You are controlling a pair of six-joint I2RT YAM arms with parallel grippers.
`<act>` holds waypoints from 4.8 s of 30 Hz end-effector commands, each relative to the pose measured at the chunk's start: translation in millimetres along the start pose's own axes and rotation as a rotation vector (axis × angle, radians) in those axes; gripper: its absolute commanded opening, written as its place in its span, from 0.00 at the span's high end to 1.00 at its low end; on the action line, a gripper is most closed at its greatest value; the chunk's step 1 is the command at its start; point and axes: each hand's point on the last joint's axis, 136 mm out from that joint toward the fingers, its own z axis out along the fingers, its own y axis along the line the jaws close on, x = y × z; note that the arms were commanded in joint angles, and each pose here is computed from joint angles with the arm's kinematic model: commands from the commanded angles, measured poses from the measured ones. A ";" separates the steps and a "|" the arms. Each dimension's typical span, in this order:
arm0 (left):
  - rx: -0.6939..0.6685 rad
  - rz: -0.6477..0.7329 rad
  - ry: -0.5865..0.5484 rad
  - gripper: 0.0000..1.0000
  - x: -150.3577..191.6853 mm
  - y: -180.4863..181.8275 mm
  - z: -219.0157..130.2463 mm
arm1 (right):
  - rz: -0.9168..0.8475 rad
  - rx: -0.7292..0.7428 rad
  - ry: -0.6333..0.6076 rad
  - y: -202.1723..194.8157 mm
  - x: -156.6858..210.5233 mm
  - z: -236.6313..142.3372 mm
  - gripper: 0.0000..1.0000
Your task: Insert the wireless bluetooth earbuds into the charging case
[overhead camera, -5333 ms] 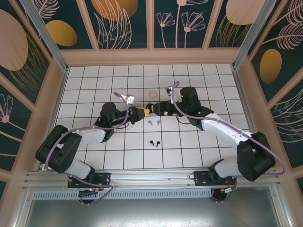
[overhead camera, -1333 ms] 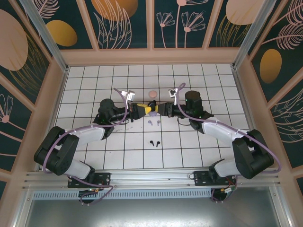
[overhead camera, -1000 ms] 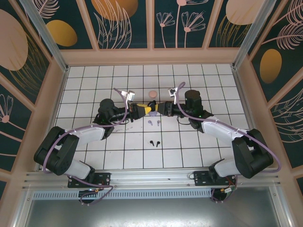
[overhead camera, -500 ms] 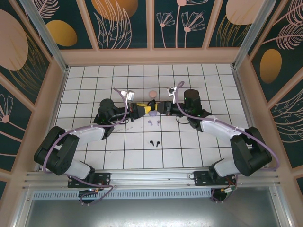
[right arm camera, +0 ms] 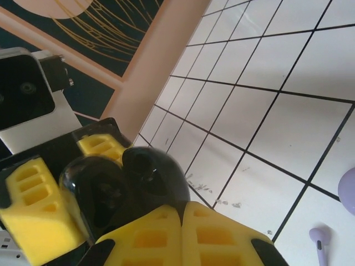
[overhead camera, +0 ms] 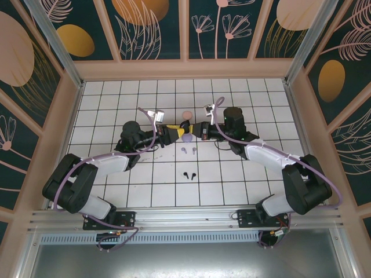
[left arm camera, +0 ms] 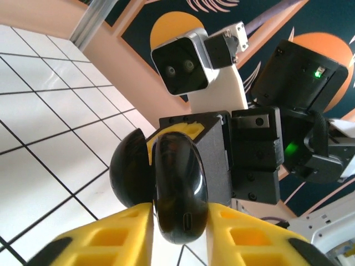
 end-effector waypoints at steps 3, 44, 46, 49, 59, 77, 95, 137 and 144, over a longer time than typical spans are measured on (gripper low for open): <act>-0.081 0.061 -0.059 0.40 -22.7 4.3 2.2 | -0.018 0.168 -0.010 -18.8 -21.1 -0.3 1.00; 0.033 0.097 0.592 0.39 -16.5 38.4 30.7 | -0.476 0.425 0.359 -41.9 -29.5 -3.3 1.00; 0.041 0.089 0.594 0.39 -15.6 39.7 31.5 | -0.478 0.421 0.361 -41.0 -30.5 -0.6 1.00; 0.052 0.086 0.595 0.40 -14.9 40.5 32.7 | -0.487 0.410 0.373 -36.4 -26.9 4.6 1.00; 0.081 0.081 0.623 0.49 -11.5 40.2 32.8 | -0.516 0.406 0.385 -25.7 -23.3 13.2 1.00; 0.127 0.088 0.622 0.94 -11.1 33.2 31.9 | -0.527 0.439 0.347 -22.8 -33.4 12.8 1.00; -0.058 0.258 0.253 1.00 -76.4 31.5 11.6 | -0.191 0.553 0.188 -11.0 14.7 -60.9 0.41; -0.512 0.417 -0.660 1.00 -126.4 3.0 -129.2 | -0.140 0.936 0.653 -63.1 199.2 29.2 0.55; -0.510 0.428 -0.655 1.00 -125.3 0.9 -129.4 | -0.134 0.935 0.664 -63.8 206.2 30.9 0.56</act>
